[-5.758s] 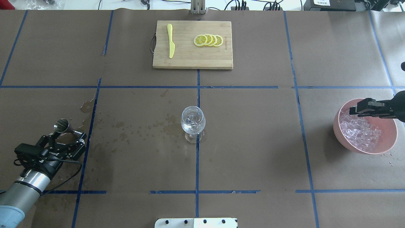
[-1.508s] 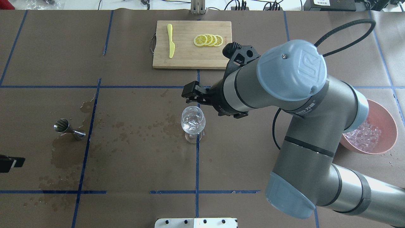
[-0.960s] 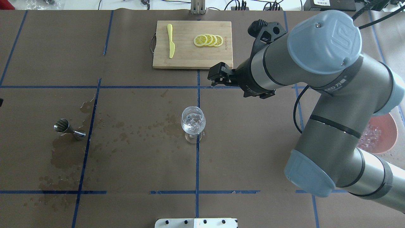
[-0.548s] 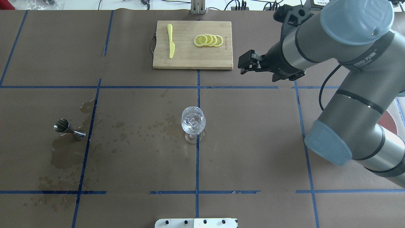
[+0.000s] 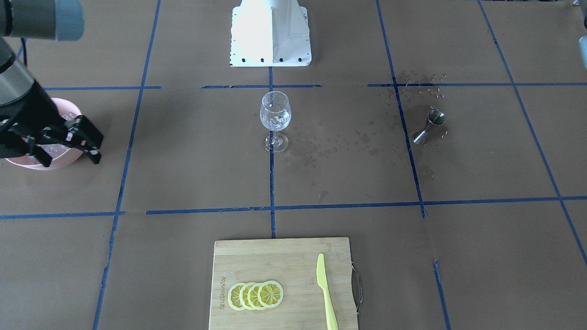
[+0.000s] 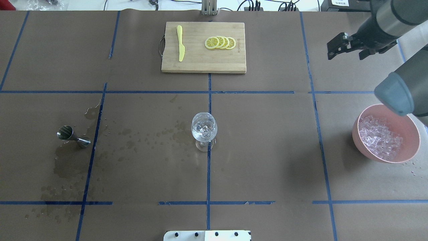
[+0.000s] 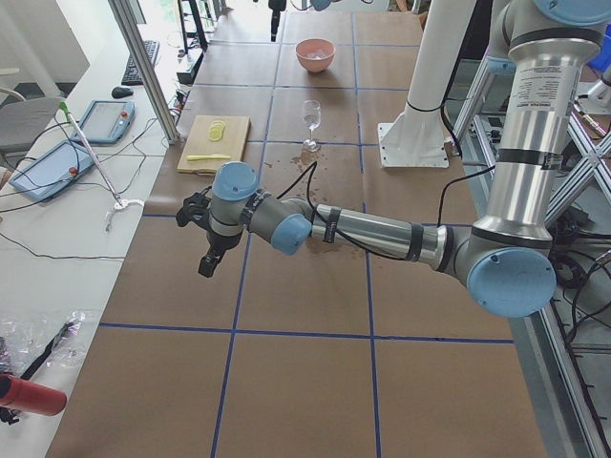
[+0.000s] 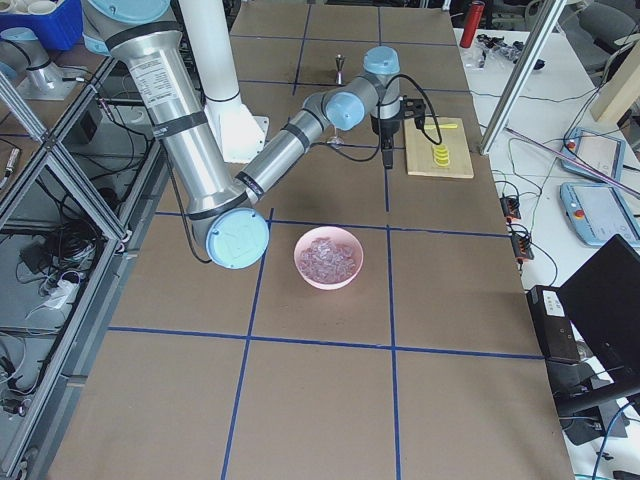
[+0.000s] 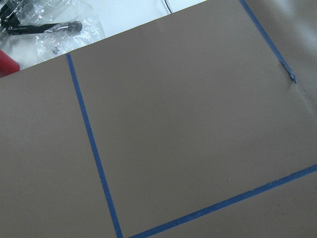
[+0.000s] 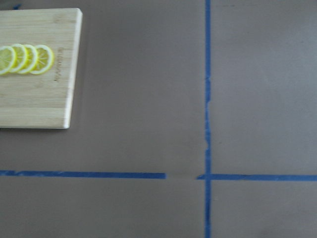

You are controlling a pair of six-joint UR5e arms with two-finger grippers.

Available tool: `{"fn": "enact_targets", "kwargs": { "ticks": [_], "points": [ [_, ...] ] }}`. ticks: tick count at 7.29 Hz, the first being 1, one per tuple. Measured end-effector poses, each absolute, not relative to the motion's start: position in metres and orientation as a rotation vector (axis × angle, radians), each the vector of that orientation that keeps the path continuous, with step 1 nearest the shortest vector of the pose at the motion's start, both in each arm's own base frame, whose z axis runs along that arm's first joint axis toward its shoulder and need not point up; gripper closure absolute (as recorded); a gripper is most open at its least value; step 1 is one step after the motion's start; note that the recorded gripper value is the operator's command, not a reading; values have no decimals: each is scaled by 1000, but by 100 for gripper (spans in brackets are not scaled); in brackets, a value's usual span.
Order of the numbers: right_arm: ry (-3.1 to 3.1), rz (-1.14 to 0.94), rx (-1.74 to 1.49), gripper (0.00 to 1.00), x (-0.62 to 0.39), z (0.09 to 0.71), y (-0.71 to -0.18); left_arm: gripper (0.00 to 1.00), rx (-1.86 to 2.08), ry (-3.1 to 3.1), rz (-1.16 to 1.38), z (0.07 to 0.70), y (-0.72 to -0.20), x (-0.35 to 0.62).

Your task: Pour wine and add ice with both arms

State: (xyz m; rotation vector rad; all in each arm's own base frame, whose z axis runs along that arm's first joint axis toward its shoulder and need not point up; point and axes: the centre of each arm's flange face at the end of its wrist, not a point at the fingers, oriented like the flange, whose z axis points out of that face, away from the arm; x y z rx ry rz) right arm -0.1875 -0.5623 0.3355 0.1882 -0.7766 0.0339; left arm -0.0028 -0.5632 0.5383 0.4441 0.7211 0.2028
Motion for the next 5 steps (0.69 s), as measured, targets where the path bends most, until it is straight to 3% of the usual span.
{"fn": "enact_targets", "kwargs": {
  "ticks": [3, 5],
  "points": [
    [-714, -111, 140, 0, -84, 464, -596, 0, 375, 681, 216, 569, -557, -49],
    [-753, -155, 100, 0, -21, 538, -581, 0, 306, 675, 172, 581, -548, -76]
  ]
}}
